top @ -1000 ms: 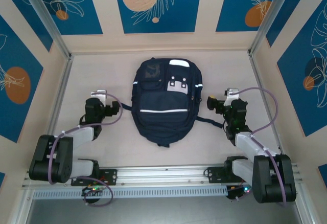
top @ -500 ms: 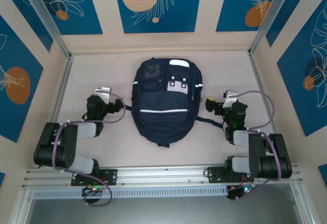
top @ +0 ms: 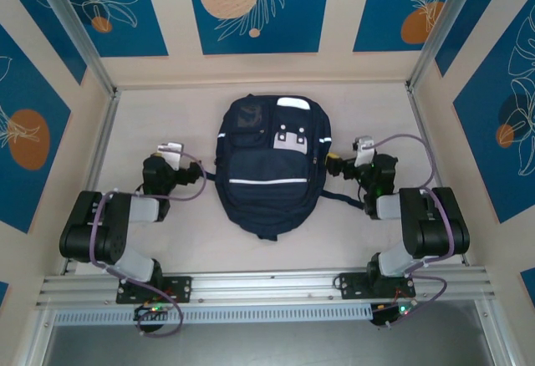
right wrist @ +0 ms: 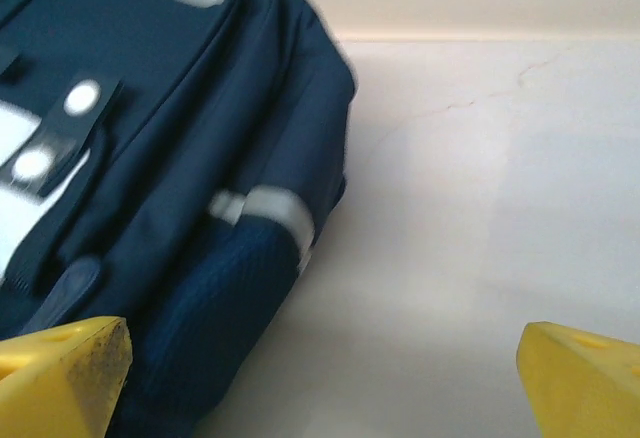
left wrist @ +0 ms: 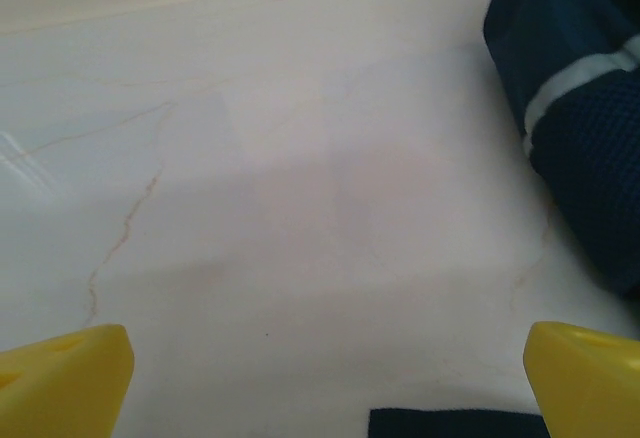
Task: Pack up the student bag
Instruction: Reset both arms
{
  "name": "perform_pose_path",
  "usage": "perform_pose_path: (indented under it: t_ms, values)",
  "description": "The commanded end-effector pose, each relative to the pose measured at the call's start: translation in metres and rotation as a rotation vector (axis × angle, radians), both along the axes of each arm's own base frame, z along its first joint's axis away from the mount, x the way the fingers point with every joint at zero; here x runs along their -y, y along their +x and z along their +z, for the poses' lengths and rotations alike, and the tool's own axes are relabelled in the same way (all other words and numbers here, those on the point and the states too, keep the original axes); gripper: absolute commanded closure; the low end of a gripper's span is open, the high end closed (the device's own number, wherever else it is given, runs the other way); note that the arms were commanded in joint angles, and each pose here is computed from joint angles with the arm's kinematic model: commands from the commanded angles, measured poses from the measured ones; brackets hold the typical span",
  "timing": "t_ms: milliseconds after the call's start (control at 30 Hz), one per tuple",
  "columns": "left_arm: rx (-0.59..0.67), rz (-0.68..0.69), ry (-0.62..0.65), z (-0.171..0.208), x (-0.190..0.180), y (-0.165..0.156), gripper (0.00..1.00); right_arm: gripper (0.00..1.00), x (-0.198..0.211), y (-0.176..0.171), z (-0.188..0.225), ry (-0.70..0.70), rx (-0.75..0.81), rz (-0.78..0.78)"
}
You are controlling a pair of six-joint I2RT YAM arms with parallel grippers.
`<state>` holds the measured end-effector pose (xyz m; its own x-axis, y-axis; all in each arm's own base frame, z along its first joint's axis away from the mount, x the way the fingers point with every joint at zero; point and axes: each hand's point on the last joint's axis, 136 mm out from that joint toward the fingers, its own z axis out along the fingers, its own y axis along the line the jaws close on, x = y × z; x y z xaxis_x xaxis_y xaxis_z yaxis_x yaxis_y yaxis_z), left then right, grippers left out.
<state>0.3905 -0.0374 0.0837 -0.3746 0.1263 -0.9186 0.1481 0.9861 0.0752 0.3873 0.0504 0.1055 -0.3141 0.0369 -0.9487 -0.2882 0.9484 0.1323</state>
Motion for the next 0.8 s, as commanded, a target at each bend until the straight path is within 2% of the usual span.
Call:
perform_pose_path:
  t_ms: [0,133,233,300,367,433,467,533,767]
  values:
    - [0.003,0.044,-0.014,0.003,-0.010,0.006,0.00,0.01,0.013,0.006,-0.009,0.026,-0.073,-0.061]
    - [0.002,0.040,-0.027,0.003,-0.010,0.005,0.00,0.01,0.018,0.008,-0.011,0.024,-0.086,-0.096]
    - [0.036,0.143,-0.029,0.006,-0.027,0.002,0.00,0.01,0.034,0.005,-0.010,0.024,-0.059,-0.206]
    - [0.032,0.162,-0.023,0.005,-0.030,0.002,0.00,0.01,0.042,0.000,-0.008,0.032,-0.031,-0.254]
    - [0.032,0.162,-0.013,0.005,-0.029,0.003,0.00,0.01,0.035,-0.001,-0.007,0.027,-0.016,-0.212]
    - [0.012,0.064,0.007,0.004,-0.010,0.006,0.00,0.01,0.008,0.002,-0.009,0.007,-0.054,-0.038]
    - [0.013,0.044,0.008,0.004,-0.007,0.005,0.00,0.01,0.005,0.003,-0.010,0.007,-0.072,-0.025]
    - [0.010,0.043,0.007,0.003,-0.007,0.005,0.00,0.01,0.012,0.005,-0.009,0.031,-0.074,-0.047]
    - [0.002,0.040,-0.016,0.003,-0.009,0.006,0.00,0.01,0.015,0.007,-0.011,-0.022,-0.069,-0.117]
